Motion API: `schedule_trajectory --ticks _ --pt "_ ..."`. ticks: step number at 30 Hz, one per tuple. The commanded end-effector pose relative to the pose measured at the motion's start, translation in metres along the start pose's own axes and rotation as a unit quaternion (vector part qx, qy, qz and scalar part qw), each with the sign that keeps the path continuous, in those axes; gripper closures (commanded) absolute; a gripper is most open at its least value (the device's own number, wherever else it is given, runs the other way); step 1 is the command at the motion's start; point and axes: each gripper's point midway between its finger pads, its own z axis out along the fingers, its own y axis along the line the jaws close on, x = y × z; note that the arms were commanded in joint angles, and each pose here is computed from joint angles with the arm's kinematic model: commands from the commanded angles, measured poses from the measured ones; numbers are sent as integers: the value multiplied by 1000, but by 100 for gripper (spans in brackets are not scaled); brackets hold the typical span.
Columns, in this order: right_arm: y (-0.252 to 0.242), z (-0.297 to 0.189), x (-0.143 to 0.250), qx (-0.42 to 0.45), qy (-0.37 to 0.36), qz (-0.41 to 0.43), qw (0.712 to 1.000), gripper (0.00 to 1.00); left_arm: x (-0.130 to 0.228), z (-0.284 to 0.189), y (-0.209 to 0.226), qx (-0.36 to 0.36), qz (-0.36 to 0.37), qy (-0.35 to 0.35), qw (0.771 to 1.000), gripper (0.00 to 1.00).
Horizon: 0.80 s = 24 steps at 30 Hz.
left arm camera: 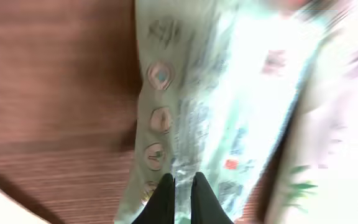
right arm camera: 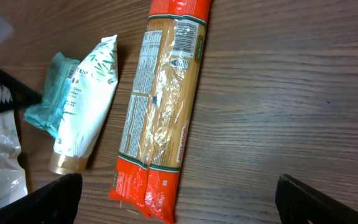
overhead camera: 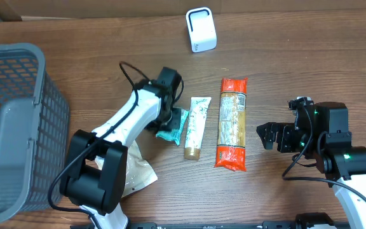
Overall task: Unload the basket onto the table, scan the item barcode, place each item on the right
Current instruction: 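Raise the left gripper and park it above the basket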
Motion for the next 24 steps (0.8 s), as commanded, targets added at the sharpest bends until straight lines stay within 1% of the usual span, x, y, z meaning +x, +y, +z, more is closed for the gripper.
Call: schedule_trajectory --ticks 1,3,7,13,19,24 --pt "5 -6 -11 -5 -15 -5 1000 0 -39 -49 -9 14 -2 -81 997 96" --pt "5 -6 -11 -5 -15 -5 1000 0 -50 -60 -13 20 -2 -100 995 96" --pt "5 -6 -11 -5 -15 -5 1000 0 -55 -58 -15 25 -2 -108 994 96" --pt "5 -6 -11 -5 -15 -5 1000 0 -43 -28 -11 17 -2 -87 996 96" --pt "5 -6 -11 -5 -15 -5 1000 0 -21 11 4 -8 -5 -72 997 96" --pt "5 -6 -11 -5 -15 -5 1000 0 -13 26 10 -15 -5 -71 997 96"
